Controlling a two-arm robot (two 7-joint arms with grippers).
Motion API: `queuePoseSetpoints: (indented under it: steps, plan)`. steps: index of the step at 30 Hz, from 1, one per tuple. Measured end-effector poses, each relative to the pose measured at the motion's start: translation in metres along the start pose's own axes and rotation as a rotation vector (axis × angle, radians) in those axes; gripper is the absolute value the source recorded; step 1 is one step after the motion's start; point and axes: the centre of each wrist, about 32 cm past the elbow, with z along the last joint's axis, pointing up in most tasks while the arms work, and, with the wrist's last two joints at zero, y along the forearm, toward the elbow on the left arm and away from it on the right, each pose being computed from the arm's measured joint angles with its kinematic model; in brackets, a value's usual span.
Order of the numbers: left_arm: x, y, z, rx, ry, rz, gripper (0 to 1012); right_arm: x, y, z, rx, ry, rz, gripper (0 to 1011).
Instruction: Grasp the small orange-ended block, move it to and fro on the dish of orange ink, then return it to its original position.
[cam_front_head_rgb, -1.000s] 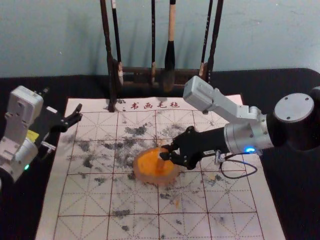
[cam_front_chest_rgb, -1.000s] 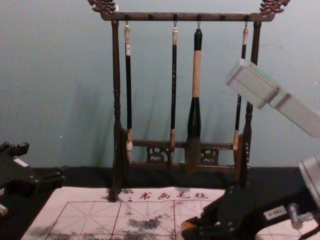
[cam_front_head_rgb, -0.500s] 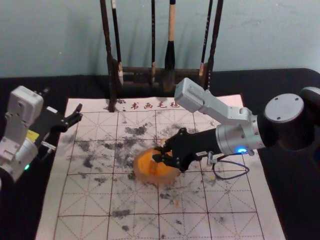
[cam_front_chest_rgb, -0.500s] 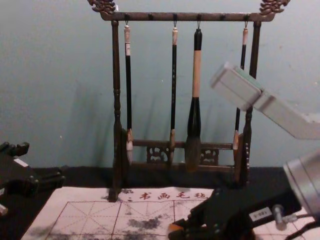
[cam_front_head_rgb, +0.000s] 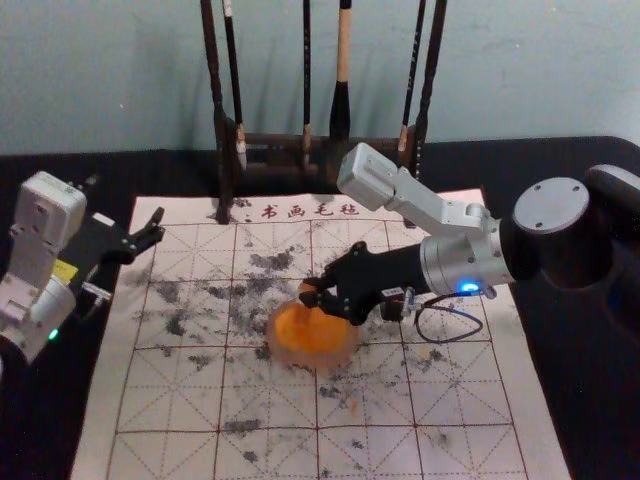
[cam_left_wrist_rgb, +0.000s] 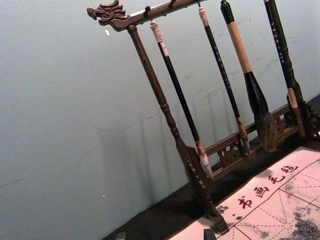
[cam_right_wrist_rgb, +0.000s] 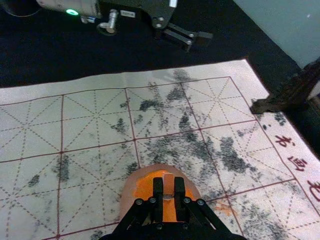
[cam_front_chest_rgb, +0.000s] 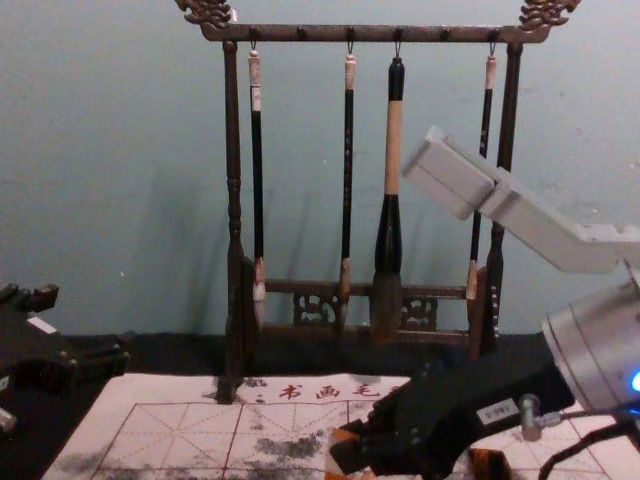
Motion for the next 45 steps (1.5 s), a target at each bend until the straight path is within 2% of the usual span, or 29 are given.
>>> queuePoseSetpoints:
  steps: [16,30,45]
  plan:
    - [0.0000,0.0000,0.0000,0.000,0.000,0.000,1001,0.005,-0.011,-0.006,-0.008,0.005,-0.036,104]
    - [0.0000,0.0000,0.0000,0.000,0.000,0.000,1001,-0.001,-0.022,-0.010,-0.013,-0.016,-0.014,104]
    - [0.0000,0.0000,0.0000,0.000,0.000,0.000,1001,-0.010,-0.016,-0.009,-0.008,-0.031,0.038,104]
